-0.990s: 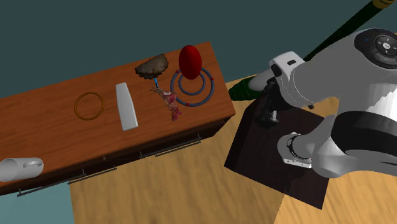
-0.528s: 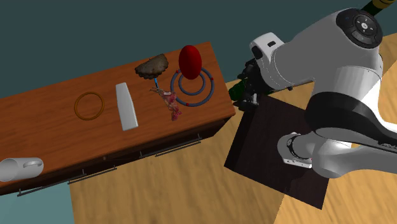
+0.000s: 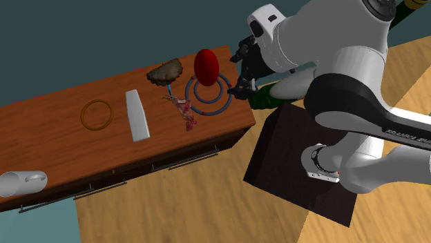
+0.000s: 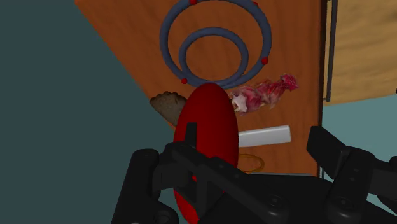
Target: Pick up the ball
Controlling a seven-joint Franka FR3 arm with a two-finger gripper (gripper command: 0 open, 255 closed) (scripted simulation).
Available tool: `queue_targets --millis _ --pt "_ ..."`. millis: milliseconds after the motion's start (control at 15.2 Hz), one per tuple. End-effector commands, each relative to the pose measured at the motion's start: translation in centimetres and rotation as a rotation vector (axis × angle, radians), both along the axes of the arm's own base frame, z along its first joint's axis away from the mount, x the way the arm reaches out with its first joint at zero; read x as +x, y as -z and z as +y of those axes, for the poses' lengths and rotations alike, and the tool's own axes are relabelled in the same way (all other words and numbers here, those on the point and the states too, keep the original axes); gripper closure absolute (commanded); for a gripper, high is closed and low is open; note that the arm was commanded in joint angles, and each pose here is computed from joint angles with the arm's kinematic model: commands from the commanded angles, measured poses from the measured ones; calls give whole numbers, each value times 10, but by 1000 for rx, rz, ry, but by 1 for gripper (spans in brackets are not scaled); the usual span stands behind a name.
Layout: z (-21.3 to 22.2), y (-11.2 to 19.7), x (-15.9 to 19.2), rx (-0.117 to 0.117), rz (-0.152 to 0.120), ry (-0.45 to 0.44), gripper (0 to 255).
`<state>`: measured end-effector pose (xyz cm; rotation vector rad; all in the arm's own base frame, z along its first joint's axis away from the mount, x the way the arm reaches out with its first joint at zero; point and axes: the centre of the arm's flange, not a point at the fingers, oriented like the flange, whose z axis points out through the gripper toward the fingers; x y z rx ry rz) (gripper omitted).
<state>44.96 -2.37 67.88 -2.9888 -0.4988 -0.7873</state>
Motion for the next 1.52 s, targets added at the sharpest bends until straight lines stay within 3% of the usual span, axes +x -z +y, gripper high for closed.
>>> queue_targets --millis 0,396,990,1056,1452 --pt "-5 -6 20 -11 -49 -29 0" --pt "-10 -36 67 -38 -180 -111 0" --pt "-10 4 67 -38 -180 -111 0" --pt "-10 4 67 -38 -180 -111 255" --pt "-10 4 67 -38 -180 -111 255"
